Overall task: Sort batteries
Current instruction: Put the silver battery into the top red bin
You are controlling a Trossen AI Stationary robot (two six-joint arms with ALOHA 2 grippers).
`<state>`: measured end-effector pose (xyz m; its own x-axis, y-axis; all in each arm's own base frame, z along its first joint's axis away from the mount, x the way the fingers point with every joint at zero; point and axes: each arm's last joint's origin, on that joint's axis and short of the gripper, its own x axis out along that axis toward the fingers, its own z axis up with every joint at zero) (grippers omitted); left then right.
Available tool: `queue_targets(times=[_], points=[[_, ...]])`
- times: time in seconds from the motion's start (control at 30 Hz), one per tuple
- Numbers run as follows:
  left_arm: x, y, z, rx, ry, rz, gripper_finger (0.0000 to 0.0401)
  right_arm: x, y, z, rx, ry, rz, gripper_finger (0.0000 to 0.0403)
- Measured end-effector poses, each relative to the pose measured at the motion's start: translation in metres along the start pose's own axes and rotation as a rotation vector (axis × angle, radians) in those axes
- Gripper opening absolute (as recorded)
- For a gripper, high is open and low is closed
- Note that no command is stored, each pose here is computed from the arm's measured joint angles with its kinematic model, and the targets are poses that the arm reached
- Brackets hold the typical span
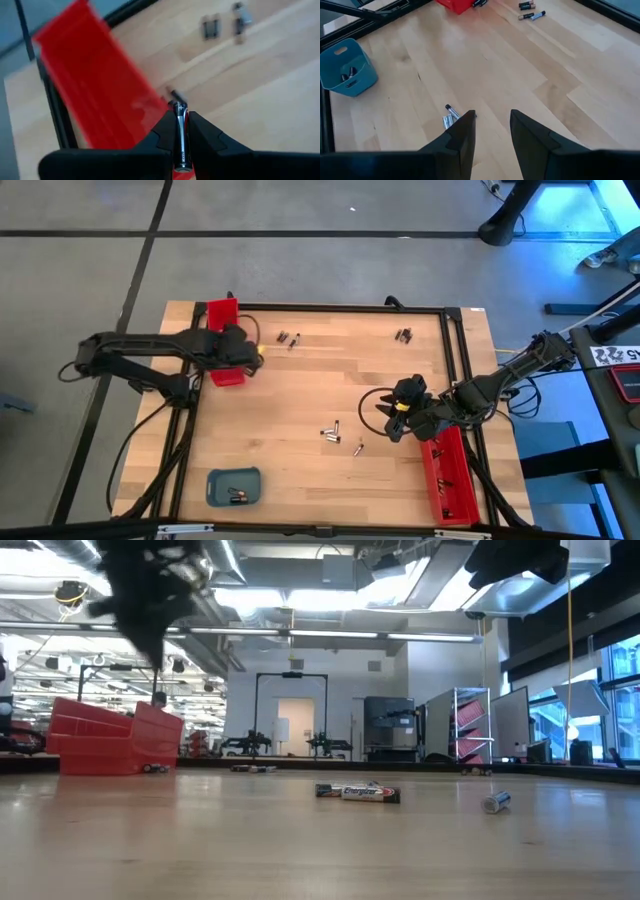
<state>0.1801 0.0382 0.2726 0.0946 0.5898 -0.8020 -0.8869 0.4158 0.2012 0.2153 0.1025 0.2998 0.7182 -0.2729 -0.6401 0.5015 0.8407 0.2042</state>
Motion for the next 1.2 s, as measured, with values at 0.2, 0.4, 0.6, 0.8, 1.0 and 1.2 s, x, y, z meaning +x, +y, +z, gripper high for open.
queue_targets(times=[0.2,0.4,0.6,0.8,1.0,1.2], points=[[0.038,0.024,-0.025,-0.084,0.104,0.035,0.0023,0.000,0.000,0.000,-0.006,0.011,0.009,0.0124],[0.055,0.033,-0.012,0.095,0.176,-0.044,0.0023,0.000,0.001,0.000,-0.009,0.017,0.017,0.0124],[0.063,0.055,0.006,0.327,0.219,-0.109,0.0023,0.000,0.002,0.001,0.003,0.008,0.030,0.0124],[0.073,0.072,0.015,0.489,0.203,-0.161,0.0023,0.000,0.005,0.003,0.026,-0.017,0.050,0.0124],[0.096,0.084,0.024,0.514,0.240,-0.198,0.0023,0.000,0.006,0.005,0.041,-0.031,0.063,0.0124],[0.130,0.087,0.025,0.505,0.381,-0.190,0.0023,-0.001,0.009,0.007,0.063,-0.050,0.087,0.0124]])
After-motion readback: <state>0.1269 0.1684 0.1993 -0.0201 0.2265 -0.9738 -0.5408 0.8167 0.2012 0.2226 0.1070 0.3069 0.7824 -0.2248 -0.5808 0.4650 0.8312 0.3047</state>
